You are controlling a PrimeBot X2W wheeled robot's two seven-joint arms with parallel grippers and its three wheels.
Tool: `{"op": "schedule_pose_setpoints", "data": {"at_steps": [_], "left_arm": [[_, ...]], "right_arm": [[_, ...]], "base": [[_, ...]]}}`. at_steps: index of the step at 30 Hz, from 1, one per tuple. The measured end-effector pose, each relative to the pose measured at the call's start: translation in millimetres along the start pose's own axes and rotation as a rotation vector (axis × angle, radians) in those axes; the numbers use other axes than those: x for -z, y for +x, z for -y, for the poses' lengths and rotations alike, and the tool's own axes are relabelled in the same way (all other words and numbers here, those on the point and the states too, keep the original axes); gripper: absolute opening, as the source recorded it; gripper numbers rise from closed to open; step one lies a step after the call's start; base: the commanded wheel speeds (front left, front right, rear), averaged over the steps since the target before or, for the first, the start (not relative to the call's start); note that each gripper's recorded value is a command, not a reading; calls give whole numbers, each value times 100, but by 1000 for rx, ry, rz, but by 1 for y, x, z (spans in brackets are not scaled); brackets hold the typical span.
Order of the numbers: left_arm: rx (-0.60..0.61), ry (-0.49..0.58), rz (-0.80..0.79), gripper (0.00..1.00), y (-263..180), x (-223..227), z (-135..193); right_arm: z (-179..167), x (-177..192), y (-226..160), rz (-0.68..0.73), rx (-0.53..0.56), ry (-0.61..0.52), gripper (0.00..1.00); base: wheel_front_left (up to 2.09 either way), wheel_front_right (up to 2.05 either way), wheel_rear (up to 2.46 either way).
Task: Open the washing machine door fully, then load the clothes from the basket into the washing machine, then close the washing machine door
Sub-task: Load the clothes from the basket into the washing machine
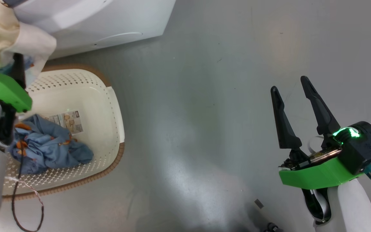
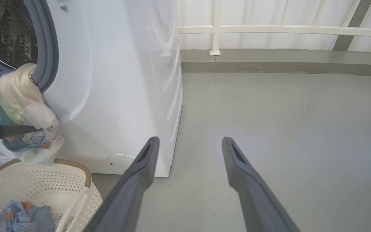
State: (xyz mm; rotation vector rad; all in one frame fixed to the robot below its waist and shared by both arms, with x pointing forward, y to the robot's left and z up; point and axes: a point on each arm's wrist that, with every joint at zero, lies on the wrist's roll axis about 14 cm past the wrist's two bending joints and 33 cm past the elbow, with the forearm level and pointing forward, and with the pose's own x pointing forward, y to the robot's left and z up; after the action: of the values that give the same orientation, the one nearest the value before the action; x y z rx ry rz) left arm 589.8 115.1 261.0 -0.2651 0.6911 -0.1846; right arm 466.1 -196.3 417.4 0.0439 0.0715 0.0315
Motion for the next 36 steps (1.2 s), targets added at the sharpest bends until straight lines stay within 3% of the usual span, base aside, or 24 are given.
{"op": "schedule_pose_setpoints", "data": {"at_steps": [10, 11, 12, 13, 23, 36], "left_arm": [[-48, 22, 20, 100, 1, -17, -15], [-51, 27, 20, 85, 1, -18, -16], [-52, 29, 20, 31, 0, -18, -16], [-53, 31, 14, 0, 0, -18, -16], [-20, 56, -43, 0, -5, -15, -14], [78, 148, -93, 0, -39, -57, -13]], "right_arm": [[0, -4, 0, 13, 4, 28, 100], [0, -5, 0, 13, 3, 29, 100], [0, -5, 0, 13, 3, 29, 100], [-1, -5, 0, 14, 2, 30, 100], [-2, -8, 0, 23, -1, 34, 100], [-6, -17, 2, 49, -9, 50, 100]], "base": [[0, 0, 0], [0, 0, 0], [0, 0, 0], [0, 0, 0], [0, 0, 0], [0, 0, 0]]}}
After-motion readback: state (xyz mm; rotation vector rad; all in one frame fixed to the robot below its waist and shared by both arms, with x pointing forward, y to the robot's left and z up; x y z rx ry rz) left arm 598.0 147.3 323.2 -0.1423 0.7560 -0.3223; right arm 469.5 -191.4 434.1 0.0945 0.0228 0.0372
